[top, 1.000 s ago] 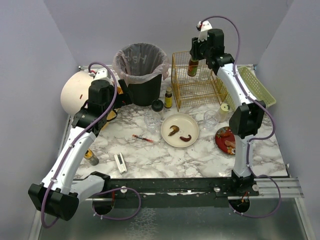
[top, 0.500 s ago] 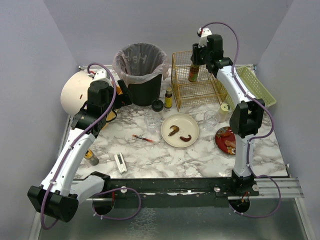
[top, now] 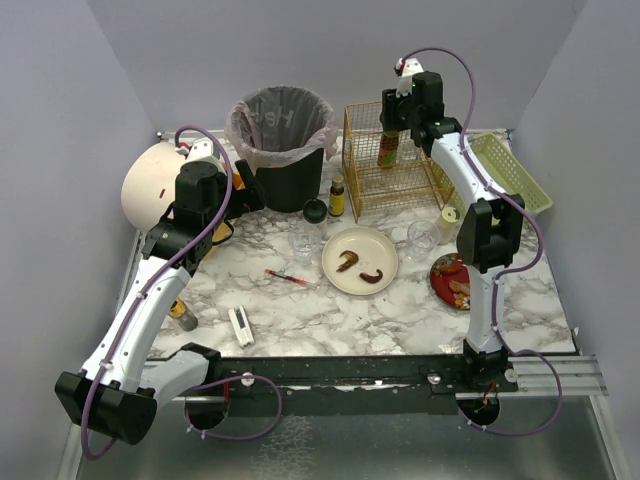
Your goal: Clear the kitchen counter
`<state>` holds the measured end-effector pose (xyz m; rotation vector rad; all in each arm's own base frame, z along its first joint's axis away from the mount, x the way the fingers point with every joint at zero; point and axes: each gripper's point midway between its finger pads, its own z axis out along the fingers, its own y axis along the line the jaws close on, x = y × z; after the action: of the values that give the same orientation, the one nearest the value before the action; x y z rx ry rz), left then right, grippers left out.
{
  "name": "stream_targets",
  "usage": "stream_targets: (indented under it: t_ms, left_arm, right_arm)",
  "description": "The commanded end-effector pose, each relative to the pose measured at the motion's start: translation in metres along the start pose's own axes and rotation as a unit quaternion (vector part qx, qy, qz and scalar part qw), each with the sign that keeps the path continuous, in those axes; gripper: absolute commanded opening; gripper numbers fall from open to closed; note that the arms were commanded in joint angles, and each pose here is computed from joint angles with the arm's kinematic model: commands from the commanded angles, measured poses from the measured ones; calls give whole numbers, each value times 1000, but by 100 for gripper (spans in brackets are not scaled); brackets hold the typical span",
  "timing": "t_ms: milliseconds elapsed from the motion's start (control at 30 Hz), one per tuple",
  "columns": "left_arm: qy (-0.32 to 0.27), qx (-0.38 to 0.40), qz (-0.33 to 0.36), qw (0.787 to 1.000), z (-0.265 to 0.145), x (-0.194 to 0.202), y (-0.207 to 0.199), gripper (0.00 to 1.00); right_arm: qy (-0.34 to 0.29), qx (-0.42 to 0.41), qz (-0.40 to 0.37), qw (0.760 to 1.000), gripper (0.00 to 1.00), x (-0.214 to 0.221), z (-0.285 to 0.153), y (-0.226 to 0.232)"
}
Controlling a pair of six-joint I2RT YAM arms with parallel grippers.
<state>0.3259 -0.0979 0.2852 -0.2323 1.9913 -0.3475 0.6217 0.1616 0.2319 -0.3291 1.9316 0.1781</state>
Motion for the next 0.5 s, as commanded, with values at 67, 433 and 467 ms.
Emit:
stream_targets:
  t_ms: [67, 433, 467]
  left_arm:
    - [-13, -8, 6, 1000, -6, -7, 3, 99]
    - [-30, -61, 19, 998, -30, -20, 23, 99]
    - [-30, -72, 18, 997, -36, -20, 28, 99]
  right_arm:
    - [-70, 1, -1, 998, 63, -54, -19, -3]
    - [-139, -50, -19, 989, 71, -116, -82, 17]
    - [-143, -59, -20, 988, 72, -119, -88, 21]
